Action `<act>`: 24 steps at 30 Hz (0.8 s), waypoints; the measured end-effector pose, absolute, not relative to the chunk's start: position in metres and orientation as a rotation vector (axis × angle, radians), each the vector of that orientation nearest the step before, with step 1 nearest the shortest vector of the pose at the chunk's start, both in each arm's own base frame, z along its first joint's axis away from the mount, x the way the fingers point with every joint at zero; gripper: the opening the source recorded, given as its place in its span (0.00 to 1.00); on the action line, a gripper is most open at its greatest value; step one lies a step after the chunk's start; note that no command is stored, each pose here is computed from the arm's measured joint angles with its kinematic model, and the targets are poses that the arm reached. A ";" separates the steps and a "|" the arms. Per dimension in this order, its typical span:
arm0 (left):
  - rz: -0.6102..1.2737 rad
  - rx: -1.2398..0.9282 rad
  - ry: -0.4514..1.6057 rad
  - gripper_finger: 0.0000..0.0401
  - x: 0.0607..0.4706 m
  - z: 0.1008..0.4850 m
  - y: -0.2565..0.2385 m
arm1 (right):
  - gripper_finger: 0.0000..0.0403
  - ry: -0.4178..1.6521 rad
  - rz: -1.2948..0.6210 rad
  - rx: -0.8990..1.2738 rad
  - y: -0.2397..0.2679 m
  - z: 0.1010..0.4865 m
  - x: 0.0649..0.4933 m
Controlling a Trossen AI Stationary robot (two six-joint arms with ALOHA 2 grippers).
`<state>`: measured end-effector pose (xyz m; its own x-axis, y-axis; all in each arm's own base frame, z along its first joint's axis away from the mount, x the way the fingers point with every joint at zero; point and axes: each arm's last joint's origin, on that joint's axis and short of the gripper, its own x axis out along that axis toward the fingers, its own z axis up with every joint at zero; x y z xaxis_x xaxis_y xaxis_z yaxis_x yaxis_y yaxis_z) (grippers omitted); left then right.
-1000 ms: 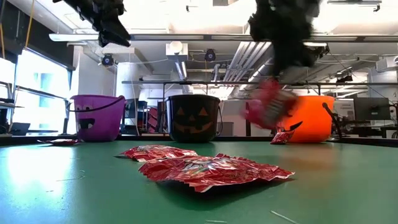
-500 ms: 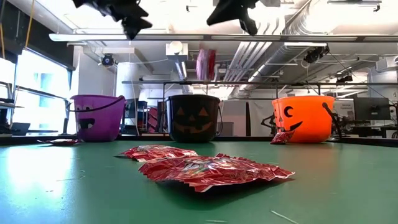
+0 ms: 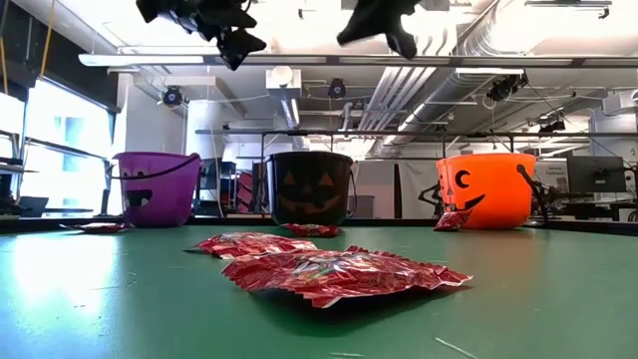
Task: Sort candy by brand, put in halloween buckets
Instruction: Put the red candy pack into the violet bucket
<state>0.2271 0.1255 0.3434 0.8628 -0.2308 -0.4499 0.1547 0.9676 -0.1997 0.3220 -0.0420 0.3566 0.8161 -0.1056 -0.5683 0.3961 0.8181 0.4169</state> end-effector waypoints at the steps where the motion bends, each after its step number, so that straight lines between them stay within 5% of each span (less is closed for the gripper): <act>1: -0.204 -0.159 0.494 0.47 0.227 0.343 0.125 | 0.03 0.590 -0.283 0.551 -0.039 0.350 0.323; 7: -0.198 -0.167 0.491 0.35 0.226 0.344 0.126 | 0.21 0.751 -0.285 0.534 -0.026 0.301 0.337; 15: -0.184 -0.205 0.476 0.03 0.227 0.333 0.126 | 0.50 0.932 -0.275 0.325 -0.021 0.223 0.376; 24: -0.164 -0.232 0.452 0.02 0.210 0.322 0.115 | 0.59 0.980 -0.244 0.006 -0.025 0.156 0.408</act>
<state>0.2104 0.1154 0.3220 0.8872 -0.2073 -0.4122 0.1049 0.9606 -0.2573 0.4076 -0.0252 0.1556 0.5319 -0.2023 -0.8222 0.2073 0.9726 -0.1052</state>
